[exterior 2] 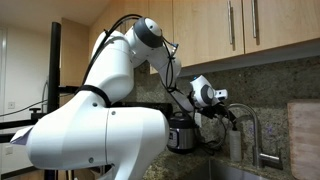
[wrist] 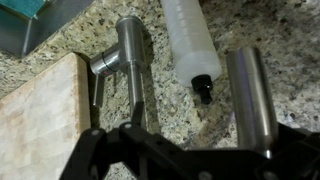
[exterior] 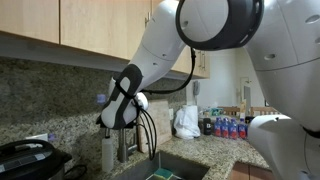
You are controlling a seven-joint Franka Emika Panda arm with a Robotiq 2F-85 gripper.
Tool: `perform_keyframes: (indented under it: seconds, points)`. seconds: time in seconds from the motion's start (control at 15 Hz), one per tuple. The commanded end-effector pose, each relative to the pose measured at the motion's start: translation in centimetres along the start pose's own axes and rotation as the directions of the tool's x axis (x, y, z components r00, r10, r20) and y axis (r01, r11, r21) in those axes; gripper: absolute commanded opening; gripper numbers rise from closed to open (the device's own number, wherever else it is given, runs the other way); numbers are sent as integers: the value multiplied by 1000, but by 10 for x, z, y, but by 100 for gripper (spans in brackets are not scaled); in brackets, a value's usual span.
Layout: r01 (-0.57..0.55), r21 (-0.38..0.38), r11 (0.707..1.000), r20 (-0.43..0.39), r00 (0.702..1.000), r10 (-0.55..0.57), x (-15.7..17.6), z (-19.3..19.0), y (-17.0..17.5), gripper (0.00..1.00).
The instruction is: Turn the tap nozzle to the right
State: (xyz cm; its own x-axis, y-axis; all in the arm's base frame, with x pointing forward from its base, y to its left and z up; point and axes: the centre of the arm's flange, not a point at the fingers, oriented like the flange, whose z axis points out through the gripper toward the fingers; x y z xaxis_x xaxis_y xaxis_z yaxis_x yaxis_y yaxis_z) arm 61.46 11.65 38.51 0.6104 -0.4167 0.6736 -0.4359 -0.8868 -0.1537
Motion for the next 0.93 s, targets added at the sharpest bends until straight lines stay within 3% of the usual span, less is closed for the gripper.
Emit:
perform_keyframes:
  seconds: [0.0, 0.53, 0.87]
  points:
    - [-87, -17, 996, -7, 996, 87, -4, -1, 38, 100]
    - [-136, -31, 990, -27, 990, 136, -8, -32, 78, 100]
    - [-162, -49, 986, 7, 987, 163, 3, -41, 116, 100]
